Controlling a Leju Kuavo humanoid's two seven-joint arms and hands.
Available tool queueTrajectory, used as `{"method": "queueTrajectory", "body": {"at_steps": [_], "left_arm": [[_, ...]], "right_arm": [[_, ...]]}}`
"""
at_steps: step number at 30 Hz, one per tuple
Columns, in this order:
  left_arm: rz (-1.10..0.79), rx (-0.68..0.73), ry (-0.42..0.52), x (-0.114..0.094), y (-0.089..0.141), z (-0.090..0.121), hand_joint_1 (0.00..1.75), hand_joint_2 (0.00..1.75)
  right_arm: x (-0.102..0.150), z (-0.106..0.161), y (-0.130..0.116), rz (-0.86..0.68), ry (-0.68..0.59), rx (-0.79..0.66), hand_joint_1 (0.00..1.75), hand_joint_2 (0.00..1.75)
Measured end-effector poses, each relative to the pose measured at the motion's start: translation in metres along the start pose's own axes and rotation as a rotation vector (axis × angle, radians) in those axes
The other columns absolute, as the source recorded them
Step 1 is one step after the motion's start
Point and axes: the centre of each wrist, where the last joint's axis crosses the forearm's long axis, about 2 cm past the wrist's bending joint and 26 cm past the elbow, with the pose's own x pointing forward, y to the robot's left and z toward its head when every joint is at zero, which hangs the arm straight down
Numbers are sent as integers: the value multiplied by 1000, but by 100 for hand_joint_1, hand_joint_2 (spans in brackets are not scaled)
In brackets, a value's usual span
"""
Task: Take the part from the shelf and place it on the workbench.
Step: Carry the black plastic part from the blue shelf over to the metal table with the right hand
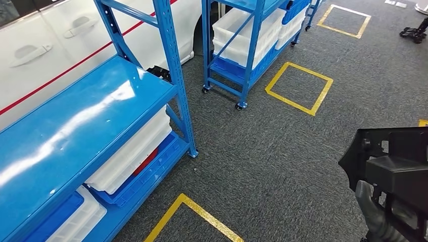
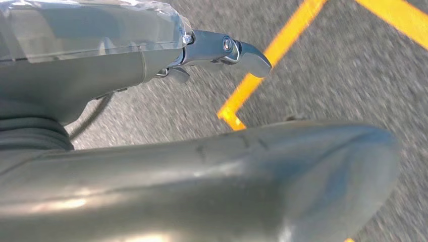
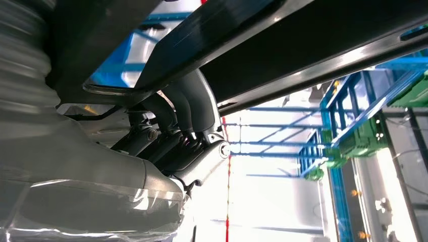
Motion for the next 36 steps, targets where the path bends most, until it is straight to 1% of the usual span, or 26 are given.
{"method": "queueTrajectory", "body": {"at_steps": [2,6,10,17,22,27,31,36], "left_arm": [[6,28,21,-1,-2,1,0,0],[14,56,47,-5,-6,3,0,0],[23,60,53,-5,-11,5,0,0],[13,116,50,-4,-17,7,0,0],[-3,137,57,-10,-19,9,0,0],[-19,154,63,-12,-21,10,0,0],[-34,171,66,-13,-27,13,0,0],[-36,170,77,-20,-32,17,0,0]], "right_arm": [[-1,0,4,16,-3,1,175,175],[-5,2,18,-3,6,8,175,175],[-7,3,25,-8,16,2,175,175],[-10,2,43,-13,14,-2,175,175],[-12,2,57,-32,12,6,175,175],[-14,2,58,-53,17,22,175,175],[-19,1,54,-59,22,47,175,175],[-27,-4,51,-59,22,72,175,175]]}}
